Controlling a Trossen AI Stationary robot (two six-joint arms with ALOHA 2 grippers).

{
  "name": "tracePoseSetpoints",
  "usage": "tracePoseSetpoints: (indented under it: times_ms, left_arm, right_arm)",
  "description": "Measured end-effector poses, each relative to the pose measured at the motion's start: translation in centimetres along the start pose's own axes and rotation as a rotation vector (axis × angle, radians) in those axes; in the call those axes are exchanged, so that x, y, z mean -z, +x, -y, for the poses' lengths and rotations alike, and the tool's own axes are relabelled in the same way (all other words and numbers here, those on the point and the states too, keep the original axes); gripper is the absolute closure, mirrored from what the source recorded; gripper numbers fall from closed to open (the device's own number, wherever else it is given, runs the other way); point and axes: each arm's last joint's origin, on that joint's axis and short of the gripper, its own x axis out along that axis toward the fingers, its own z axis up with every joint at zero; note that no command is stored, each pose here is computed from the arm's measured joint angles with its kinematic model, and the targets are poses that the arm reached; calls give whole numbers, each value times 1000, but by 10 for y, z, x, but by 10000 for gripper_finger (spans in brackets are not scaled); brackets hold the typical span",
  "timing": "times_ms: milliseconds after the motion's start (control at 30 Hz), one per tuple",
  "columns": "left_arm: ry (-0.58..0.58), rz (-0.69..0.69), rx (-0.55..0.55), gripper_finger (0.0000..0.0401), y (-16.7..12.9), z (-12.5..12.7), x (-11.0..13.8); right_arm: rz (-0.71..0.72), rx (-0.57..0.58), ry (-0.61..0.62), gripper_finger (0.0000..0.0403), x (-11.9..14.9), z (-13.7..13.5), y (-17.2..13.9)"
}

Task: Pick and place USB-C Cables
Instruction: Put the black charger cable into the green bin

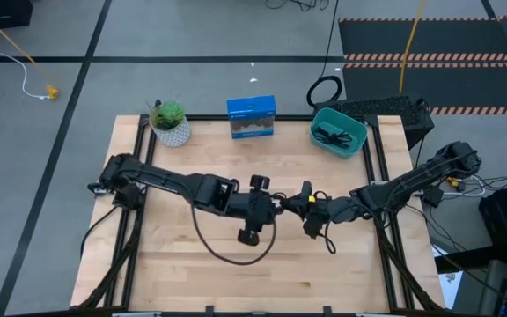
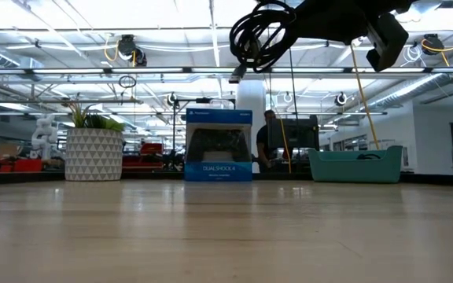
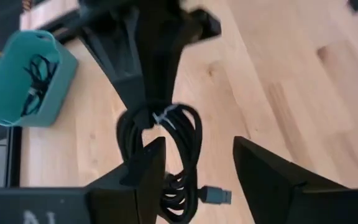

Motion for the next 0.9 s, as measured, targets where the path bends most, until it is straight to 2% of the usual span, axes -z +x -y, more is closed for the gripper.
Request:
tracePoseSetpoints:
  times_ms: [100, 233, 400, 567, 733, 900]
  left_arm:
    - [-8, 3, -10, 207, -16, 3, 0]
    - [-13, -30, -93, 221, -32, 8, 3]
    - [-21, -148, -132, 254, -34, 12, 15]
    - [-65, -220, -227, 290, -34, 6, 25]
    - [-100, -238, -255, 317, -43, 1, 51]
    - [-247, -244, -350, 336, -60, -17, 100]
  right_arm:
    - [-1, -1, 11, 358, 0, 0, 0]
    - [-3, 0, 19, 358, 0, 0, 0]
    - [-3, 1, 21, 358, 0, 0, 0]
    - [-9, 4, 21, 358, 0, 0, 0]
    - [-71, 39, 20, 358, 2, 1, 0]
    - [-73, 42, 41, 358, 3, 2, -1]
